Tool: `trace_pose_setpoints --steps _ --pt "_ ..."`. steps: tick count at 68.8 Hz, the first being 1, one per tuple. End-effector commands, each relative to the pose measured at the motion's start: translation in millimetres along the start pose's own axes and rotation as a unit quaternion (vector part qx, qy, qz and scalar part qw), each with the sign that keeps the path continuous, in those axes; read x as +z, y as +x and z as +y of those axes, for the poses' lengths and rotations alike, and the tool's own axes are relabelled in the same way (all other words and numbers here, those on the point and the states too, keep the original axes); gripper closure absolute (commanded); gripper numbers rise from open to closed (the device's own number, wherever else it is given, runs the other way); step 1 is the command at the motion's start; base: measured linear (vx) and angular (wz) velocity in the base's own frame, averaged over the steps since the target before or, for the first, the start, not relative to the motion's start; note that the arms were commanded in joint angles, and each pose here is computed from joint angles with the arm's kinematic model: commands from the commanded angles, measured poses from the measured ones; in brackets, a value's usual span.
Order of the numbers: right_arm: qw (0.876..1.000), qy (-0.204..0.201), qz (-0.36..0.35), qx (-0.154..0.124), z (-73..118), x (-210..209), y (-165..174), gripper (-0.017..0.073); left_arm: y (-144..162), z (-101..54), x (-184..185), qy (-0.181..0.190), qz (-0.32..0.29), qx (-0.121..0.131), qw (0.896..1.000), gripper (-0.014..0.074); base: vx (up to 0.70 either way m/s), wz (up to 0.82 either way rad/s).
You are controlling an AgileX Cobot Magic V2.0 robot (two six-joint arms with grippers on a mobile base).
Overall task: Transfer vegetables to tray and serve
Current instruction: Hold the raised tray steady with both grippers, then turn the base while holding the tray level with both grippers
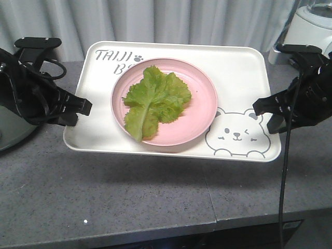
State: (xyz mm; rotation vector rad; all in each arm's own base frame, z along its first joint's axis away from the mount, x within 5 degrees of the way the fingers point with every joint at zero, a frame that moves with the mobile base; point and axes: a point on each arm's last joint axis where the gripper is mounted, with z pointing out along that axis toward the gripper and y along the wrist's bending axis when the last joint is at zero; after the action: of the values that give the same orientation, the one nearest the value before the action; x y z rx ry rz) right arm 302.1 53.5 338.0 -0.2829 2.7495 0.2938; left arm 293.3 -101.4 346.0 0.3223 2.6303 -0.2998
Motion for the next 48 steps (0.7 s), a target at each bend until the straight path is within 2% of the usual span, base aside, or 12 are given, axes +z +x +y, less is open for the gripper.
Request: trace_pose_setpoints --steps 1,48 --pt "0.998 -0.036 -0.055 -0.019 14.2 -22.0 -4.0 0.0565 -8.5 -16.6 -21.7 0.048 -0.065 0.000 0.997 0.0599 -0.04 -0.18" --pt "0.998 -0.036 -0.055 -0.019 14.2 -22.0 -4.0 0.0565 -8.5 -16.6 -21.7 0.048 -0.065 0.000 0.997 0.0599 -0.02 -0.24"
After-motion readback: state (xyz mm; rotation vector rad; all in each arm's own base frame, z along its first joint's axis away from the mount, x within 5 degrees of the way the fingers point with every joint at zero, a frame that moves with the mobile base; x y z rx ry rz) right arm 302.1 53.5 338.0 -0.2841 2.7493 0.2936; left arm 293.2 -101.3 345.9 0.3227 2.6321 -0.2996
